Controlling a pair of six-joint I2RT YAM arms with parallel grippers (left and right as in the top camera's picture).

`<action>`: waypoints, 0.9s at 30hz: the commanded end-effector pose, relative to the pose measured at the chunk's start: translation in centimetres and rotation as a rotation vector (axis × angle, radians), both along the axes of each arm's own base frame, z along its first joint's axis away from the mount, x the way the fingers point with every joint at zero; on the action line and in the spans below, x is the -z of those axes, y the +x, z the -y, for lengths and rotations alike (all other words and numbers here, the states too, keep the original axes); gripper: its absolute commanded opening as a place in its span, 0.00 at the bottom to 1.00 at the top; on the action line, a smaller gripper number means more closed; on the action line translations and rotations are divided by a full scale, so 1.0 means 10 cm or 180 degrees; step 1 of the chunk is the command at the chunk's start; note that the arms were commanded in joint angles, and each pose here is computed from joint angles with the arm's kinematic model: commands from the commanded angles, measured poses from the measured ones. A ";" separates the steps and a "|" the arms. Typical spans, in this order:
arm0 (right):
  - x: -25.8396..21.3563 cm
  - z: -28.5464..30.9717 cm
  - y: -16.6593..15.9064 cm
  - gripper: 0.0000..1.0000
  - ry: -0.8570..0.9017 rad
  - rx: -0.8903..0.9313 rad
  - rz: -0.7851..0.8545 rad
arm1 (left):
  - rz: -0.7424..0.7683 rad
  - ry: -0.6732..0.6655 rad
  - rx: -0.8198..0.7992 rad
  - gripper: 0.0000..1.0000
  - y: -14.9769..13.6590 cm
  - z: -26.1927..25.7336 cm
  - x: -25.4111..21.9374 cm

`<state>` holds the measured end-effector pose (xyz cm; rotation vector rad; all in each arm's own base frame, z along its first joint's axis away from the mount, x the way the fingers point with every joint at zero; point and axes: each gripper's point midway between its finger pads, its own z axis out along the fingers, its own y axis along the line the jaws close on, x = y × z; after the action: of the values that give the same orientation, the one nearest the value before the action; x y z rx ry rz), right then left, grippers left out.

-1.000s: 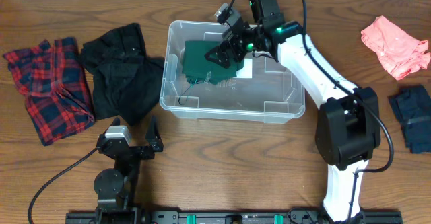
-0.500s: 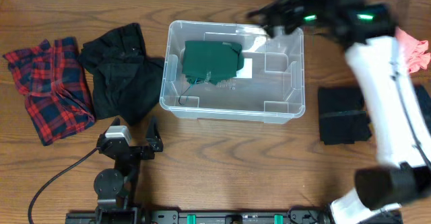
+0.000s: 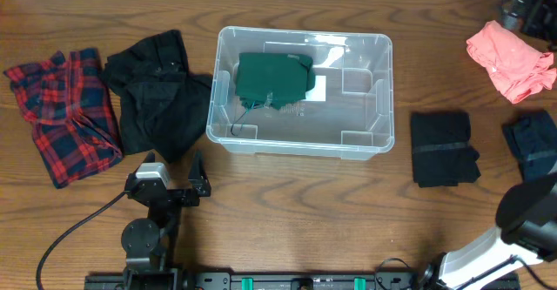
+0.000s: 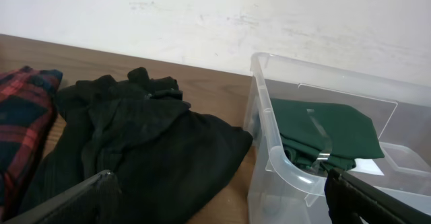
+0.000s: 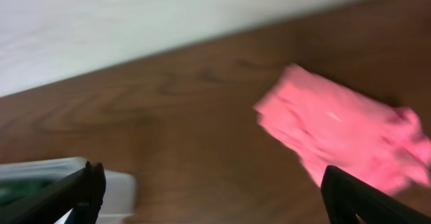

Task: Pack container
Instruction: 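Release the green cloth and move the right gripper to the pink cloth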

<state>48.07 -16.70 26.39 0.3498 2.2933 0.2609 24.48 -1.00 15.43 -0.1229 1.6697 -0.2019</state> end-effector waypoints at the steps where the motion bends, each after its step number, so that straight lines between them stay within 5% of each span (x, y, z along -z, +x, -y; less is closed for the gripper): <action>1: 0.33 0.41 -0.05 0.99 0.0106 0.0346 -0.0199 | -0.0145 0.0012 0.0038 0.98 -0.01 0.02 0.15; 11: 1.31 1.29 -0.32 0.98 0.0431 0.1309 -0.0799 | -0.0143 0.0012 0.0038 0.98 -0.01 0.02 0.15; 27: 2.33 1.41 -0.28 0.97 0.0648 0.1483 -0.1212 | -0.0143 0.0012 0.0039 0.98 -0.01 0.02 0.15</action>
<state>44.97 -31.25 5.01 1.0722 2.4522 0.1887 24.48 -1.00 15.43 -0.1229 1.6697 -0.2019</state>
